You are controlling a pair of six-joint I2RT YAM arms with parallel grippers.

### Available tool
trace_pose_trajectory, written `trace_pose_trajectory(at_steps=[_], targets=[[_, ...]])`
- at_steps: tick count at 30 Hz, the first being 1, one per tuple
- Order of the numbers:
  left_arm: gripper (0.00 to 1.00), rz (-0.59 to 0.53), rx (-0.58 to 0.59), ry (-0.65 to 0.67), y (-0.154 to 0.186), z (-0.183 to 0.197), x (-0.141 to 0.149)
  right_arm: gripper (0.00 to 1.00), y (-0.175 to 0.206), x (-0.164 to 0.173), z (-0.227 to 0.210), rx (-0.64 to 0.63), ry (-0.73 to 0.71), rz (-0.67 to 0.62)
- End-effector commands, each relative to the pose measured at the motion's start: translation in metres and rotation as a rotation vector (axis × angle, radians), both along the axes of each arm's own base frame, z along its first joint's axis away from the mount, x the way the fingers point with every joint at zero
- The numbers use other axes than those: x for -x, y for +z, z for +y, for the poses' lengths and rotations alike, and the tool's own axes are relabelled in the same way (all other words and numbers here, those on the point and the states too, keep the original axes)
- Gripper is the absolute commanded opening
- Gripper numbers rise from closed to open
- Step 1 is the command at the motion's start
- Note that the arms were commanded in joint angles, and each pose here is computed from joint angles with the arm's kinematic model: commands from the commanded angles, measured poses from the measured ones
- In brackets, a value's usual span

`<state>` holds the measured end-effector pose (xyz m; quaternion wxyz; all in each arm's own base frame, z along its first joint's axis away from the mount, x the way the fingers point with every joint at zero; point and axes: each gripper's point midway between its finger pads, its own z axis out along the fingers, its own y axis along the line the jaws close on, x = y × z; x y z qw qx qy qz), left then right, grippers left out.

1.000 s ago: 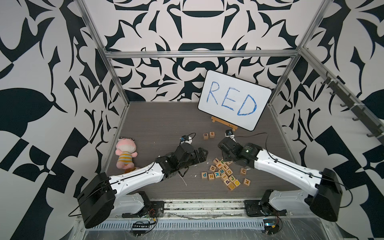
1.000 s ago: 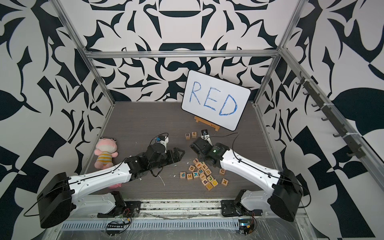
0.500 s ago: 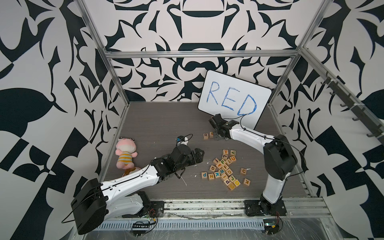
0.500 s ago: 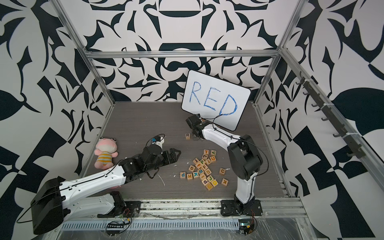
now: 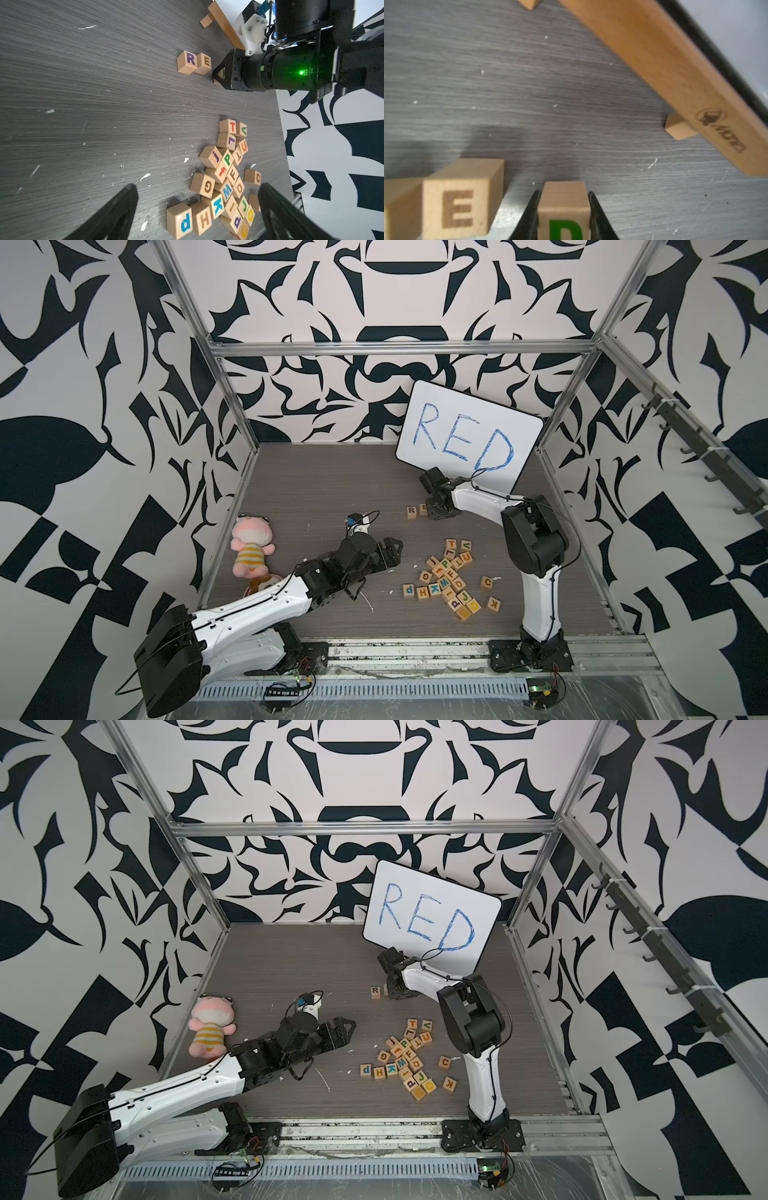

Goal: Assemble the uppercase word "red" with letter blocks
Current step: Place the letter block at the center of the board.

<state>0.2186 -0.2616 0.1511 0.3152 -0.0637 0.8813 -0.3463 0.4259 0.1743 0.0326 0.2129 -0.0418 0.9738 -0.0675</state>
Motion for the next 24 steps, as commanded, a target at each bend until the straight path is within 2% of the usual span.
trace_pose_trajectory(at_steps=[1, 8, 18, 24], targets=[[0.95, 0.009, -0.031, 0.007, -0.008, 0.006, 0.002, 0.22, 0.018, -0.016, 0.011, -0.060, -0.002, -0.060], [0.95, 0.008, -0.035, 0.011, -0.008, 0.008, 0.002, 0.25, 0.010, -0.023, 0.011, -0.148, -0.028, -0.053], [0.95, 0.007, -0.040, 0.012, -0.008, 0.009, 0.002, 0.36, 0.010, -0.024, 0.015, -0.190, -0.022, -0.040], [0.95, 0.002, -0.039, 0.015, -0.007, 0.010, 0.002, 0.38, 0.012, -0.022, 0.015, -0.198, -0.024, -0.029]])
